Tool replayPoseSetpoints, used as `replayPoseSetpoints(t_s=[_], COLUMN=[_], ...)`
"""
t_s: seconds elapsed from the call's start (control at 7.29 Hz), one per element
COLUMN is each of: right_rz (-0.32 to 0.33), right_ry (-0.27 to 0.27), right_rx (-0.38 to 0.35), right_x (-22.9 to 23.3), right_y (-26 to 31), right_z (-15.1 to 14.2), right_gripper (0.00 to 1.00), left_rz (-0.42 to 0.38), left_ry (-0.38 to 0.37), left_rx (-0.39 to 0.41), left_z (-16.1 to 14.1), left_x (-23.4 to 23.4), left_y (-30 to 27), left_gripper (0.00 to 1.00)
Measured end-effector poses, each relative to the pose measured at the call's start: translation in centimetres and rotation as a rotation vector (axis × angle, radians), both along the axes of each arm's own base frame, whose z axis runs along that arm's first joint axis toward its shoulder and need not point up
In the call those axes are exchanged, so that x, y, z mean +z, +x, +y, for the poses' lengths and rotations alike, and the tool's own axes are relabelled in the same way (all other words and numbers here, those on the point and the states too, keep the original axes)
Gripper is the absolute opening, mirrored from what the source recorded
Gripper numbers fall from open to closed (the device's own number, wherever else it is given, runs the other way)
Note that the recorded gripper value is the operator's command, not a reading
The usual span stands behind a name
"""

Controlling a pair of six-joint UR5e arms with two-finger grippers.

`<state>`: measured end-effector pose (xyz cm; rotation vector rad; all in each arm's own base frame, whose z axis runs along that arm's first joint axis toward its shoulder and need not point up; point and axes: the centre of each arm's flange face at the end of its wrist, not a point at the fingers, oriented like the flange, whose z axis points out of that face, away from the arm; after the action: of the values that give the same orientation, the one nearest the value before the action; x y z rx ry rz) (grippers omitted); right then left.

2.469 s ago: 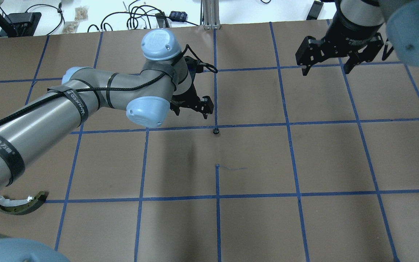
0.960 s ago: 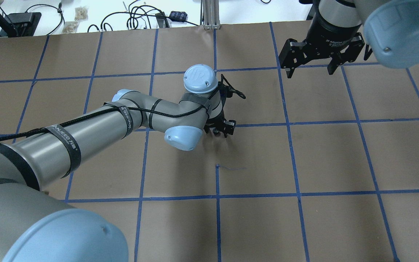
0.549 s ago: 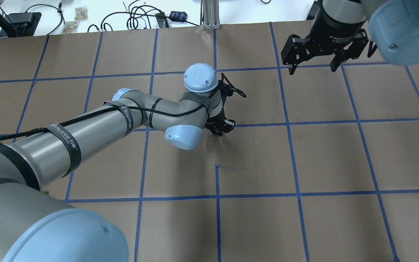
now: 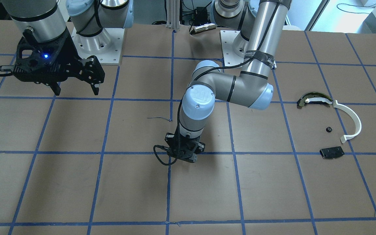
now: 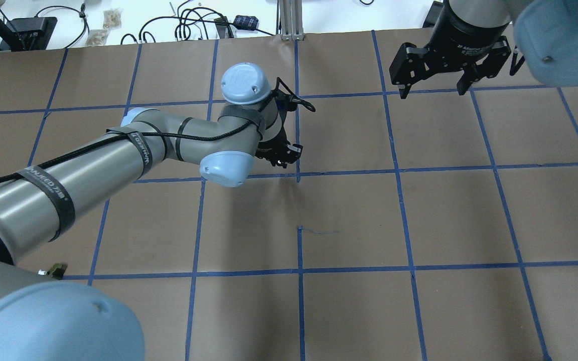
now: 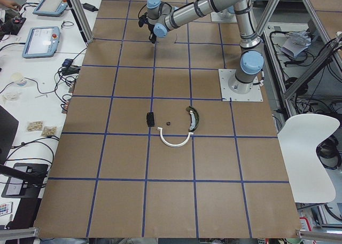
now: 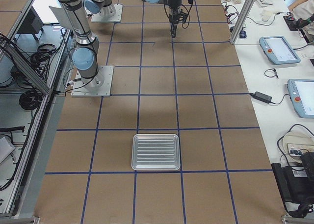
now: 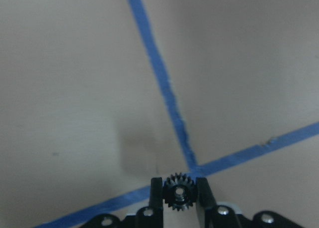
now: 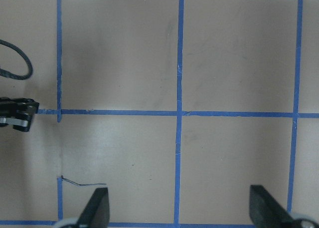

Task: Place bearing gear from tray to pile

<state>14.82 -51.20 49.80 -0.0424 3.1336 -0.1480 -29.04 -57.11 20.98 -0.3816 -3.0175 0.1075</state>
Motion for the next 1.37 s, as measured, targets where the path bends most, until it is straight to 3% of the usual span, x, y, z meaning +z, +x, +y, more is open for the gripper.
replayPoseSetpoints(t_s=[0.27,0.55,0.96,1.37], right_rz=[-0.001,-0.002,-0.002,-0.003], right_ry=[0.001,0.000,-0.005,-0.004], right_rx=[-0.010,-0.016,-0.013,-0.009], right_x=[0.0,0.0,0.0,-0.1], right_y=[-0.5,-0.7,-0.6,-0.5], right_z=[-0.2,-0.2,-0.2,-0.1], right_gripper=[1.00,1.00,1.00,1.00], left_rz=[-0.028,-0.112,-0.193,-0.139], left_ry=[0.020,0.078,0.179,0.265], left_rx=[0.029,0.004,-0.001,0.091], left_z=[-3.9,-4.3,-0.8,4.4], left_x=[3.2,5.6,6.1,2.9], left_y=[12.2,27.0,42.9,51.8], left_gripper=[0.00,0.00,0.00,0.00])
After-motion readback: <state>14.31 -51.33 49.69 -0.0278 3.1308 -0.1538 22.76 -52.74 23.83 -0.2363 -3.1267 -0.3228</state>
